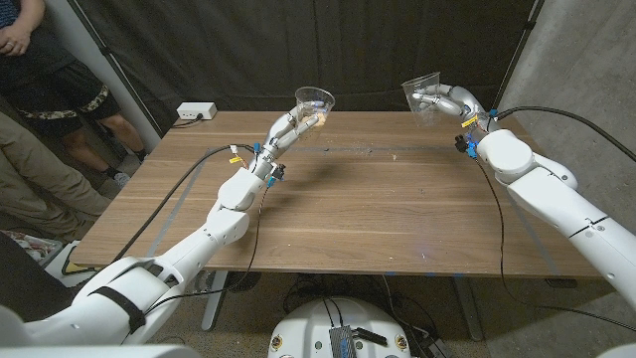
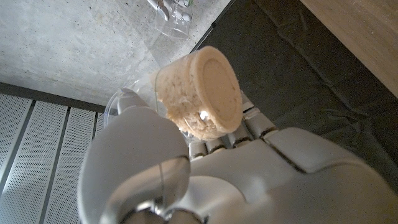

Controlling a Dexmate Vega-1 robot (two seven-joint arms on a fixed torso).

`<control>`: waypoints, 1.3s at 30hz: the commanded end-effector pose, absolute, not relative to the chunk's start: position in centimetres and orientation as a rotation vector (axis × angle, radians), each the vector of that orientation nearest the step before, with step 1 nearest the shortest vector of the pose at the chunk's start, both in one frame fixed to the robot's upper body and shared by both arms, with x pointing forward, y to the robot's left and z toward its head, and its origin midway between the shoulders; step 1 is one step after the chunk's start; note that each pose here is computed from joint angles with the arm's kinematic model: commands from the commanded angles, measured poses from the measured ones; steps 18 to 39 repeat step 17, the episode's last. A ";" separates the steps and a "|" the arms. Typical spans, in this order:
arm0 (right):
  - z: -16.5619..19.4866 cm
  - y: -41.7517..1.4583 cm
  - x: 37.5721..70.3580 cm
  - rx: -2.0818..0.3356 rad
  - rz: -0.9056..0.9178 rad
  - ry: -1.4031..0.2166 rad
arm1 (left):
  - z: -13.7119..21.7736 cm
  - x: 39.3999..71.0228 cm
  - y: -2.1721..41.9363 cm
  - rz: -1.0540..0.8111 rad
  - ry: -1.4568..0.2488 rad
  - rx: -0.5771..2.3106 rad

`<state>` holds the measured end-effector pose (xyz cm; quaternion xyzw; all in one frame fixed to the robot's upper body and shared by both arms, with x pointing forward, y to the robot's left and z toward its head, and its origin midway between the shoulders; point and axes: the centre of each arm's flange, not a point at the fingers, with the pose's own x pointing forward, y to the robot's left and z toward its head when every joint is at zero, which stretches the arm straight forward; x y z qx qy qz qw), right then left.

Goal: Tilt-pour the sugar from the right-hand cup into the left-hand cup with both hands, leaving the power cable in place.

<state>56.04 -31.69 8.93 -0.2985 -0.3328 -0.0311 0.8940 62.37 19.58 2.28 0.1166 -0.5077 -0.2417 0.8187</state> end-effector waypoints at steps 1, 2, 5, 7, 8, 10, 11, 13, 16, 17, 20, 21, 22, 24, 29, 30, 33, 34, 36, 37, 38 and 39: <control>7.4 -31.8 56.7 -0.507 -0.071 -0.717 | 2.5 62.6 20.0 -0.479 -1.075 0.263; 7.2 -31.8 56.8 -0.499 -0.071 -0.712 | 2.4 62.7 20.1 -0.476 -1.072 0.263; 6.8 -31.7 57.0 -0.494 -0.068 -0.707 | 2.5 62.7 20.3 -0.473 -1.067 0.266; 6.7 -31.7 57.1 -0.494 -0.067 -0.704 | 2.5 62.8 20.3 -0.474 -1.064 0.269; 6.7 -31.7 57.1 -0.489 -0.071 -0.701 | 2.5 62.8 20.3 -0.474 -1.064 0.267; 6.7 -31.7 57.2 -0.483 -0.075 -0.697 | 2.6 62.9 20.3 -0.475 -1.065 0.271; 6.6 -31.8 57.2 -0.485 -0.075 -0.697 | 2.7 63.0 20.2 -0.477 -1.064 0.270; 6.6 -31.9 57.2 -0.483 -0.079 -0.692 | 2.8 63.1 20.2 -0.478 -1.065 0.272; 6.4 -32.1 57.3 -0.479 -0.078 -0.683 | 3.0 63.3 20.1 -0.476 -1.066 0.272; 6.4 -32.1 57.3 -0.476 -0.079 -0.680 | 3.0 63.3 20.1 -0.473 -1.067 0.271; 6.4 -32.1 57.3 -0.476 -0.079 -0.680 | 3.0 63.3 20.1 -0.473 -1.067 0.271; 6.4 -32.1 57.3 -0.476 -0.079 -0.680 | 3.0 63.3 20.1 -0.473 -1.067 0.271; 6.4 -32.1 57.3 -0.476 -0.079 -0.680 | 3.0 63.3 20.1 -0.473 -1.067 0.271; 6.4 -32.1 57.3 -0.476 -0.079 -0.680 | 3.0 63.3 20.1 -0.473 -1.067 0.271; 6.4 -32.1 57.3 -0.476 -0.079 -0.680 | 3.0 63.3 20.1 -0.473 -1.067 0.271; 6.4 -32.1 57.3 -0.476 -0.079 -0.680 | 3.0 63.3 20.1 -0.473 -1.067 0.271; 6.4 -32.1 57.3 -0.476 -0.079 -0.680 | 3.0 63.3 20.1 -0.473 -1.067 0.271; 6.4 -32.1 57.3 -0.476 -0.079 -0.680 | 3.0 63.3 20.1 -0.473 -1.067 0.271; 6.4 -32.1 57.3 -0.476 -0.079 -0.680 | 3.0 63.3 20.1 -0.473 -1.067 0.271; 6.4 -32.1 57.3 -0.476 -0.079 -0.680 | 3.0 63.3 20.1 -0.473 -1.067 0.271; 6.4 -32.1 57.3 -0.476 -0.079 -0.680 | 3.0 63.3 20.1 -0.473 -1.067 0.271; 6.4 -32.1 57.3 -0.476 -0.079 -0.680 | 3.0 63.3 20.1 -0.473 -1.067 0.271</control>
